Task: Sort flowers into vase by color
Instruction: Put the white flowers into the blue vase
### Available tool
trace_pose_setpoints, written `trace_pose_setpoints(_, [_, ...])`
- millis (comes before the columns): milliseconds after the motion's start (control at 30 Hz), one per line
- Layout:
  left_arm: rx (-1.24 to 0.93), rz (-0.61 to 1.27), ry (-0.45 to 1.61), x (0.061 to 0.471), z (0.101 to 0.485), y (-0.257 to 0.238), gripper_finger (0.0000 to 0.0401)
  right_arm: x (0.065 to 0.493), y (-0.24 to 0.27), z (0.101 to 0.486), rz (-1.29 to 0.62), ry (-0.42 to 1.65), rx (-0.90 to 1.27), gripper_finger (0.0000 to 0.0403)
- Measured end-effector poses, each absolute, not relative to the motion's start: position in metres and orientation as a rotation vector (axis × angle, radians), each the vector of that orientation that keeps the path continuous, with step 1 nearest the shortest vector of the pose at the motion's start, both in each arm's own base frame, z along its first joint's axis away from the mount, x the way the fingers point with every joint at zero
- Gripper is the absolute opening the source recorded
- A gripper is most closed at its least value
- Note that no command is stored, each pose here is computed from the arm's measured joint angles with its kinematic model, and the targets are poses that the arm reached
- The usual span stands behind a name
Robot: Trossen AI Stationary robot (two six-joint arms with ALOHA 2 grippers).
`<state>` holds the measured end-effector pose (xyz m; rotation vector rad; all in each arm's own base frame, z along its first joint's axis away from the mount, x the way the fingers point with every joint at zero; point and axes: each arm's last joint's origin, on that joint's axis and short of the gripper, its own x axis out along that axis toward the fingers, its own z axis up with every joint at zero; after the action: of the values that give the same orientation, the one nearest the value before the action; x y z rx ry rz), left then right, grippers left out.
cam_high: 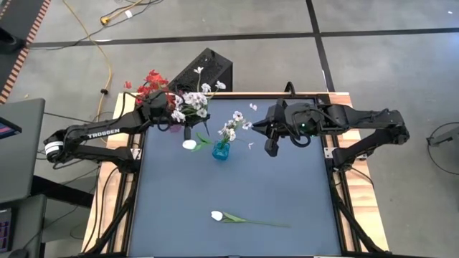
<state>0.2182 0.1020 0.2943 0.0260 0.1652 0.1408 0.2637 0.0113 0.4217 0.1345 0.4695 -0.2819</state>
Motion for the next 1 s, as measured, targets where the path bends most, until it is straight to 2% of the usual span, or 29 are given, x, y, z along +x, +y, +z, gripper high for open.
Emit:
trace_pose_setpoints(300, [0.013, 0.130, 0.131, 0.220, 0.296, 0.099, 0.0000, 0.264, 0.011, 0.422, -0.282, 0.470, 0.134, 0.0075])
trace_pose_setpoints(533, [-0.039, 0.134, -0.034, 0.215, 0.279, 0.097, 0.0000, 0.264, 0.011, 0.422, -0.282, 0.471, 0.134, 0.0075])
trace_pose_setpoints(667, [-0.102, 0.130, -0.038, 0.213, 0.271, 0.097, 0.0000, 0.264, 0.011, 0.422, -0.281, 0.472, 0.133, 0.0075])
trace_pose_setpoints(1000, [-0.090, 0.087, -0.110, 0.215, 0.279, 0.090, 0.0000, 0.264, 0.000, 0.421, -0.273, 0.479, 0.152, 0.0075])
